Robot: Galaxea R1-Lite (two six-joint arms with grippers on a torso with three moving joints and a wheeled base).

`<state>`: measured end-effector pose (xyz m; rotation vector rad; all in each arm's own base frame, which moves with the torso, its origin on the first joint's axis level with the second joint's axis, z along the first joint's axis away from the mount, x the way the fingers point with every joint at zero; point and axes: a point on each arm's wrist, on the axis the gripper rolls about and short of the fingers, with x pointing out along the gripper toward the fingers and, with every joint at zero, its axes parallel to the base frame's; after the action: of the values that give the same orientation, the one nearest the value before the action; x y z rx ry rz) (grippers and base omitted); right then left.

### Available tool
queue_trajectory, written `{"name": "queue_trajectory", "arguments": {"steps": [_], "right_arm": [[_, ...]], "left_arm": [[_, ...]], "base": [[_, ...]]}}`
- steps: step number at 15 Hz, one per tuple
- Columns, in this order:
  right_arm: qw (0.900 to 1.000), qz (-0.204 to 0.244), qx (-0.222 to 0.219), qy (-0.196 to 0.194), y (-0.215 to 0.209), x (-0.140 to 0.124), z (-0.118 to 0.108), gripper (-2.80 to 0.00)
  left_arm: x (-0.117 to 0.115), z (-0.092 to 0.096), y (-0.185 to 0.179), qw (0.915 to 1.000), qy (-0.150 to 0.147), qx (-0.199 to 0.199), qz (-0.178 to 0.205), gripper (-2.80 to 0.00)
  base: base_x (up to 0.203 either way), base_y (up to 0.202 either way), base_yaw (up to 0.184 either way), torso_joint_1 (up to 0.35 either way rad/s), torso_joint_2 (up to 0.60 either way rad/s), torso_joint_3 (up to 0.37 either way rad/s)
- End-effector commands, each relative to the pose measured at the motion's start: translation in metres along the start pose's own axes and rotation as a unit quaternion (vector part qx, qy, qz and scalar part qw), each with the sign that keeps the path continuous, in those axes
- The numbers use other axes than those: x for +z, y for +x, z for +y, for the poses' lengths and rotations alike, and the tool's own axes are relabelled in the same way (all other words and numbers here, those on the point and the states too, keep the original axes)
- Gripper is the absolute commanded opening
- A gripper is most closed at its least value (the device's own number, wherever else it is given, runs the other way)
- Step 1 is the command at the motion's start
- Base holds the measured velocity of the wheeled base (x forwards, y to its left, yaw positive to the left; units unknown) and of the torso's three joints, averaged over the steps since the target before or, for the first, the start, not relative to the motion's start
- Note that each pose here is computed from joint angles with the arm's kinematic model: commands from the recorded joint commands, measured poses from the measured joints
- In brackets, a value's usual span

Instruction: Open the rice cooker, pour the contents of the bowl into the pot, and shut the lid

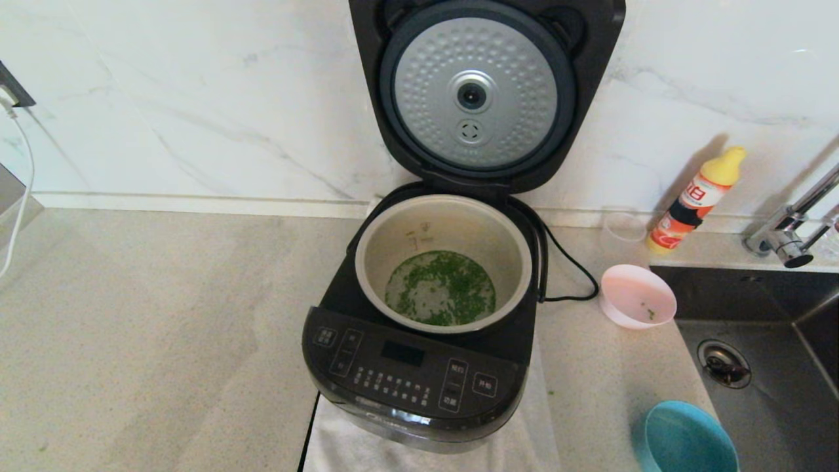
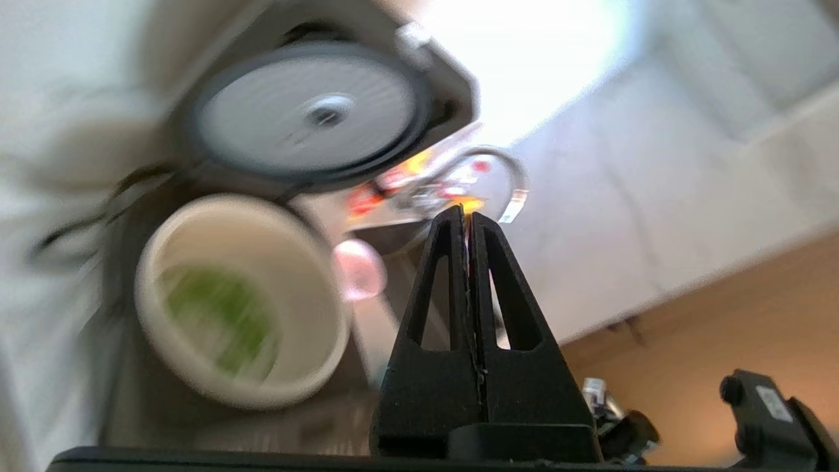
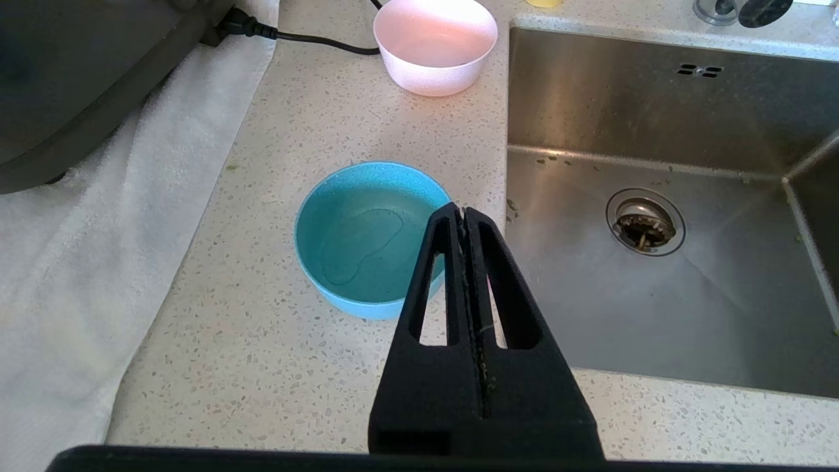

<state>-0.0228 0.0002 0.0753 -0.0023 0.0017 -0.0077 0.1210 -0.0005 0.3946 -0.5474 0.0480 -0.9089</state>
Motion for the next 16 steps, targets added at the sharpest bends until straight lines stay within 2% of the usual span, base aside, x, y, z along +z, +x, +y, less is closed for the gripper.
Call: {"name": "queue_trajectory", "arguments": {"steps": [1,4,5,6,7,8,9,10,11,13,14,16], "right_arm": [[1.000,0.001,0.001,0.000,0.000,0.000,0.000,-2.80],[1.000,0.001,0.001,0.000,0.000,0.000,0.000,-2.80],[1.000,0.001,0.000,0.000,0.000,0.000,0.000,-2.80],[1.000,0.001,0.000,0.000,0.000,0.000,0.000,-2.80],[1.000,0.001,0.000,0.000,0.000,0.000,0.000,-2.80],[1.000,0.001,0.000,0.000,0.000,0.000,0.000,-2.80],[1.000,0.001,0.001,0.000,0.000,0.000,0.000,-2.80],[1.000,0.001,0.000,0.000,0.000,0.000,0.000,-2.80],[1.000,0.001,0.000,0.000,0.000,0.000,0.000,-2.80],[1.000,0.001,0.000,0.000,0.000,0.000,0.000,-2.80],[1.000,0.001,0.000,0.000,0.000,0.000,0.000,-2.80],[1.000,0.000,0.000,0.000,0.000,0.000,0.000,-2.80]], "left_arm": [[-0.026,-0.032,-0.030,0.9993,0.027,0.027,-0.007,-2.80],[-0.064,-0.019,-0.040,0.9973,0.039,0.052,0.034,-2.80],[-0.072,-0.019,-0.043,0.9966,0.025,0.059,0.053,-2.80],[-0.078,-0.023,-0.047,0.9946,0.037,0.079,0.058,-2.80],[-0.083,-0.024,-0.051,0.9886,0.087,0.110,0.056,-2.80],[-0.088,-0.024,-0.054,0.9744,0.156,0.153,0.055,-2.80],[-0.095,-0.026,-0.060,0.9494,0.237,0.199,0.056,-2.80],[-0.105,-0.035,-0.070,0.9286,0.294,0.220,0.051,-2.80],[-0.118,-0.046,-0.083,0.9179,0.324,0.225,0.039,-2.80],[-0.154,-0.057,-0.111,0.9071,0.356,0.224,0.021,-2.80],[-0.178,-0.054,-0.123,0.9055,0.359,0.225,0.018,-2.80],[-0.218,-0.040,-0.138,0.9111,0.342,0.229,0.014,-2.80]], "base": [[0.000,0.000,0.000,0.000,0.00,0.000],[0.000,0.000,0.000,0.000,0.00,0.000],[0.000,0.000,0.000,0.000,0.00,0.000],[0.000,0.000,0.000,0.000,0.00,0.000],[0.000,0.000,0.000,0.000,0.00,0.000],[0.000,0.000,0.000,0.000,0.00,0.000],[0.000,0.000,0.000,0.000,0.00,0.000],[0.000,0.000,0.000,0.000,0.00,0.000],[0.000,0.000,0.000,0.000,0.00,0.000],[0.000,0.000,0.000,0.000,0.00,0.000],[0.000,0.000,0.000,0.000,0.00,0.000],[0.000,0.000,0.000,0.000,0.00,0.000]]}}
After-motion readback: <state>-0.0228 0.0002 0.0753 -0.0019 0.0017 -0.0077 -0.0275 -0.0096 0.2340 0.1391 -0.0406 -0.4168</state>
